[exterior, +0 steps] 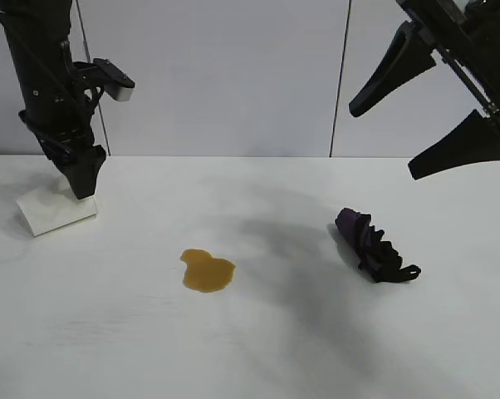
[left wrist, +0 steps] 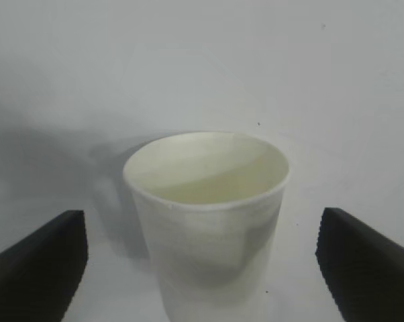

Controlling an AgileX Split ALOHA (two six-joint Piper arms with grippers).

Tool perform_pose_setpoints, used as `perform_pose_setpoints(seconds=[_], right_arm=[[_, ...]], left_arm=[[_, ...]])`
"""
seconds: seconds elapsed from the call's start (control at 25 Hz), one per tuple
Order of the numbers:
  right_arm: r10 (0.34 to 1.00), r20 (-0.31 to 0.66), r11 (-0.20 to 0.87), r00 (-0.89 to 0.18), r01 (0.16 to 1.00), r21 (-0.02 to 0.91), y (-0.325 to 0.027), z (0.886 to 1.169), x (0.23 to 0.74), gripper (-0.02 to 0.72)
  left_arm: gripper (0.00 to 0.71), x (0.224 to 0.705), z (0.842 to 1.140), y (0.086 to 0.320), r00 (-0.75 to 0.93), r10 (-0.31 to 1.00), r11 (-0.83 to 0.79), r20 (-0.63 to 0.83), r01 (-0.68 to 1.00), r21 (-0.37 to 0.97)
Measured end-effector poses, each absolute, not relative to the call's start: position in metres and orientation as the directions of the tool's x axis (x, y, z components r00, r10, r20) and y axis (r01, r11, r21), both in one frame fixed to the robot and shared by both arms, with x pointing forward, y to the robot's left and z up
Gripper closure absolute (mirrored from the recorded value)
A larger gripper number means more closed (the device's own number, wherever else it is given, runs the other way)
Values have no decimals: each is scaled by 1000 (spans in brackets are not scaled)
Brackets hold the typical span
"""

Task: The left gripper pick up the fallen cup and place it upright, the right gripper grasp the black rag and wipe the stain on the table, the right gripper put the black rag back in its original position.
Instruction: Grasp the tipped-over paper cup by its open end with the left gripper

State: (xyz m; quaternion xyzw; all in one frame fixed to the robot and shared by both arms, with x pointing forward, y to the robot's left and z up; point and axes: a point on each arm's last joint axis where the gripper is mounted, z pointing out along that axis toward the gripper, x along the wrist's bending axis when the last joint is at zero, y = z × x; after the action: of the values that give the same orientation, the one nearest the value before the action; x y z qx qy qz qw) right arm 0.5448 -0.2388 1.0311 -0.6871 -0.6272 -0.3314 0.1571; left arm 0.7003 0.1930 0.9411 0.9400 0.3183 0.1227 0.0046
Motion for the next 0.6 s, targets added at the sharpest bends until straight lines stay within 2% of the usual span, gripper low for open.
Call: perform_pose_setpoints(seconds=[0.6], right_arm=[[760, 650, -169, -6, 964, 206, -239, 1031, 545, 149]], left_arm=[[47, 705, 908, 191, 776, 597, -799, 202, 598, 65]])
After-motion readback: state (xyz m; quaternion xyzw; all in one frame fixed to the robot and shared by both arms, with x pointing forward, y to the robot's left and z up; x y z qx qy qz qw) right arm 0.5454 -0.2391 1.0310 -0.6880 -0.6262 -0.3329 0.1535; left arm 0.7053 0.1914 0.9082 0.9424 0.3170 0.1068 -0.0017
